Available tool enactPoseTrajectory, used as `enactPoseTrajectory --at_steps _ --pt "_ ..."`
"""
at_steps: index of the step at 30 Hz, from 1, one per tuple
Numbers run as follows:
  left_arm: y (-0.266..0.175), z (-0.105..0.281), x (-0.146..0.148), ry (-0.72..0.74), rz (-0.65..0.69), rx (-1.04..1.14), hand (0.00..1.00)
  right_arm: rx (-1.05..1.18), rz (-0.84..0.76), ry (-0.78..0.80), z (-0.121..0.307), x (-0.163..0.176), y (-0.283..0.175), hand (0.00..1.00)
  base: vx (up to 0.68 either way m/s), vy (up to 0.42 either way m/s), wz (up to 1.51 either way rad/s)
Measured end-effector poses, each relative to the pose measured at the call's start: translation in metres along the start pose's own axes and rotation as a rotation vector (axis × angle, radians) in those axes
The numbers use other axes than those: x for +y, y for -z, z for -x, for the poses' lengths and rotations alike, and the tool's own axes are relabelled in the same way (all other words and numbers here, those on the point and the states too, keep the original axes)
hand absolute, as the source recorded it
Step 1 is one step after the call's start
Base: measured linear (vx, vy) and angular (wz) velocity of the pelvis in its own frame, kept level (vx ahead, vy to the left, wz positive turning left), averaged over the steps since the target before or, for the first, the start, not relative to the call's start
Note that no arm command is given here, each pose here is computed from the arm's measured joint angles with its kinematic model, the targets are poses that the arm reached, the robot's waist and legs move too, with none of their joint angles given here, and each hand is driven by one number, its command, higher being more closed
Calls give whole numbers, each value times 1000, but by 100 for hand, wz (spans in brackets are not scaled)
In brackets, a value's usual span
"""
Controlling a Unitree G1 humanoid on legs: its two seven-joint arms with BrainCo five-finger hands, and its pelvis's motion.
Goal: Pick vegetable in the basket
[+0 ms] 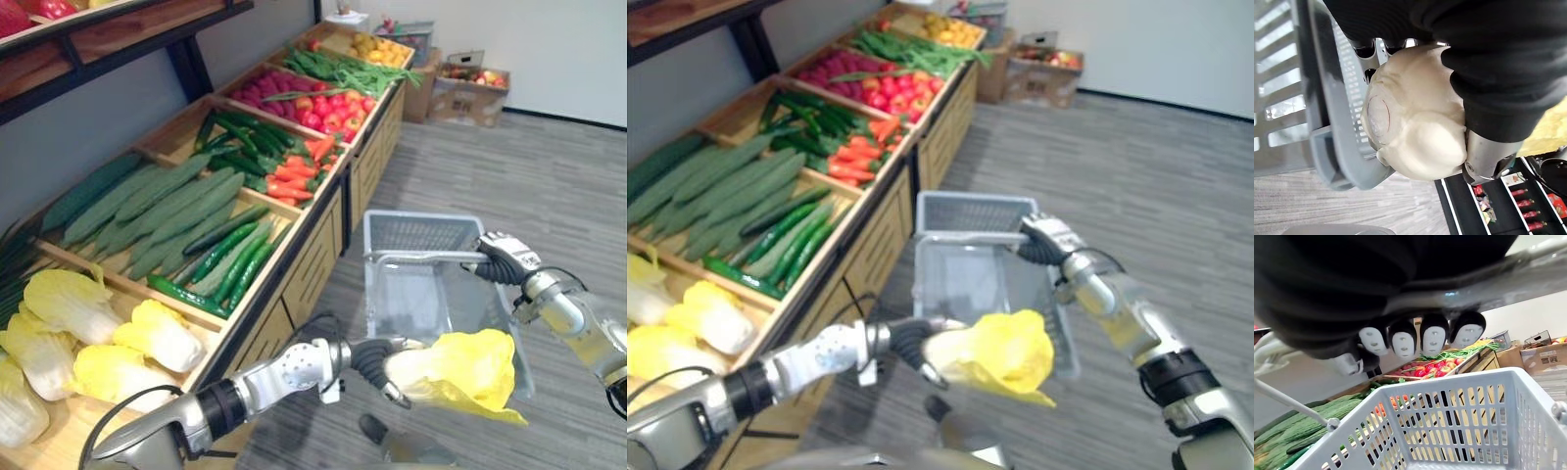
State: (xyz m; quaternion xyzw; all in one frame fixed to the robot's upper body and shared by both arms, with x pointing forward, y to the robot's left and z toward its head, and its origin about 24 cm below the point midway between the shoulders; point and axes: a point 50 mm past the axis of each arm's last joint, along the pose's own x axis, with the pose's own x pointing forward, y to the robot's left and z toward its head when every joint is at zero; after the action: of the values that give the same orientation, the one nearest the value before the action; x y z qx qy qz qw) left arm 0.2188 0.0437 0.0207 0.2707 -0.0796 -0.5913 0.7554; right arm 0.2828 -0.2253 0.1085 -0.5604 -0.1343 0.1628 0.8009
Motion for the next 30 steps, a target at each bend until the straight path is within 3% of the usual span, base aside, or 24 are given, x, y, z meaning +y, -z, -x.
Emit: enactPoseTrajectory --at_steps 6,21,22,30 --pt "16 -17 5 -19 -87 88 100 -24 -14 -31 -5 4 -6 100 -9 -10 1" --pt "48 -22 35 -302 -21 288 100 -101 -84 -169 -14 28 -26 100 -7 -5 0" --pt "49 -22 37 -322 -20 300 0 -104 -85 -176 -14 28 -27 100 0 0 0" --pt "51 -25 44 -327 -81 336 0 -98 -105 -213 -8 36 -27 100 -27 -12 9"
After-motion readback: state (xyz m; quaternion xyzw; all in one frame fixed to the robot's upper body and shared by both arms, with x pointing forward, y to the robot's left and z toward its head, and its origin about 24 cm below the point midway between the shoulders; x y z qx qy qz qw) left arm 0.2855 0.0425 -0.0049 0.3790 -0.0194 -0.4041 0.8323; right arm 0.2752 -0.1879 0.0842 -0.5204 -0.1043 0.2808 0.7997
